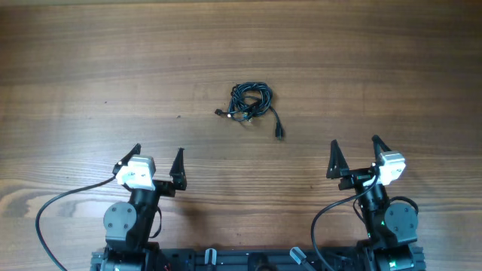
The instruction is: Untangle cables
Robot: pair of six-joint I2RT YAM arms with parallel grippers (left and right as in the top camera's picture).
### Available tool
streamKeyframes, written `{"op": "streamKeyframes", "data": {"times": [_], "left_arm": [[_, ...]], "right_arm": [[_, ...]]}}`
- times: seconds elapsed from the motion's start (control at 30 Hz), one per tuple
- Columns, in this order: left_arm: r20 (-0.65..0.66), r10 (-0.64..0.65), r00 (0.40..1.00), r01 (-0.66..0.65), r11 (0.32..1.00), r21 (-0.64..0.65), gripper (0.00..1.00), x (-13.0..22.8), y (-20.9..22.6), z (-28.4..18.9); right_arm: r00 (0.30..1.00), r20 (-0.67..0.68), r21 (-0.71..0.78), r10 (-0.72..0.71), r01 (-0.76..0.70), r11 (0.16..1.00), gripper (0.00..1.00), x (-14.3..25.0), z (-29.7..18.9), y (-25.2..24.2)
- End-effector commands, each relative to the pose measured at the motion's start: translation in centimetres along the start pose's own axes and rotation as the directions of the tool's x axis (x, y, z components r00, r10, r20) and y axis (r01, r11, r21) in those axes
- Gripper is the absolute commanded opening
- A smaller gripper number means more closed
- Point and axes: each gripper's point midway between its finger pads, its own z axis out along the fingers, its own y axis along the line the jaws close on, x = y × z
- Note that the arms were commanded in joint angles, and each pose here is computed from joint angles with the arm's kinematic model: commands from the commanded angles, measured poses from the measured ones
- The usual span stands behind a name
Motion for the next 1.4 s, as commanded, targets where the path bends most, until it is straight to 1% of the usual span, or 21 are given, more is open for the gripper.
{"op": "streamKeyframes", "data": {"times": [0.0, 0.57, 0.63, 0.67, 0.7, 1.37], "left_arm": [[0.003, 0.018, 1.0, -0.018, 1.0, 0.007, 1.0, 0.1, -0.1, 0.0], [0.003, 0.019, 1.0, -0.019, 1.0, 0.006, 1.0, 0.1, -0.1, 0.0], [0.005, 0.023, 1.0, -0.023, 1.0, -0.017, 1.0, 0.1, 0.3, 0.0], [0.007, 0.023, 1.0, -0.022, 0.998, -0.059, 1.0, 0.0, 1.1, 0.0], [0.008, 0.022, 1.0, -0.022, 0.997, -0.07, 1.0, 0.0, 1.2, 0.0], [0.009, 0.018, 1.0, -0.018, 0.998, -0.067, 1.0, 0.0, 1.2, 0.0]], "right_arm": [[1.0, 0.014, 0.01, -0.004, 0.004, 1.0, 1.0, -0.3, -0.1, -0.1], [1.0, 0.014, 0.01, -0.004, 0.004, 1.0, 1.0, -0.3, -0.1, -0.1], [1.0, 0.014, 0.01, -0.003, 0.003, 1.0, 1.0, -0.3, -0.1, -0.1], [1.0, 0.014, 0.01, -0.003, 0.003, 1.0, 1.0, -0.3, -0.1, -0.1], [1.0, 0.014, 0.01, -0.004, 0.004, 1.0, 1.0, -0.3, -0.1, -0.1], [1.0, 0.014, 0.01, -0.003, 0.003, 1.0, 1.0, -0.3, -0.1, -0.1]]}}
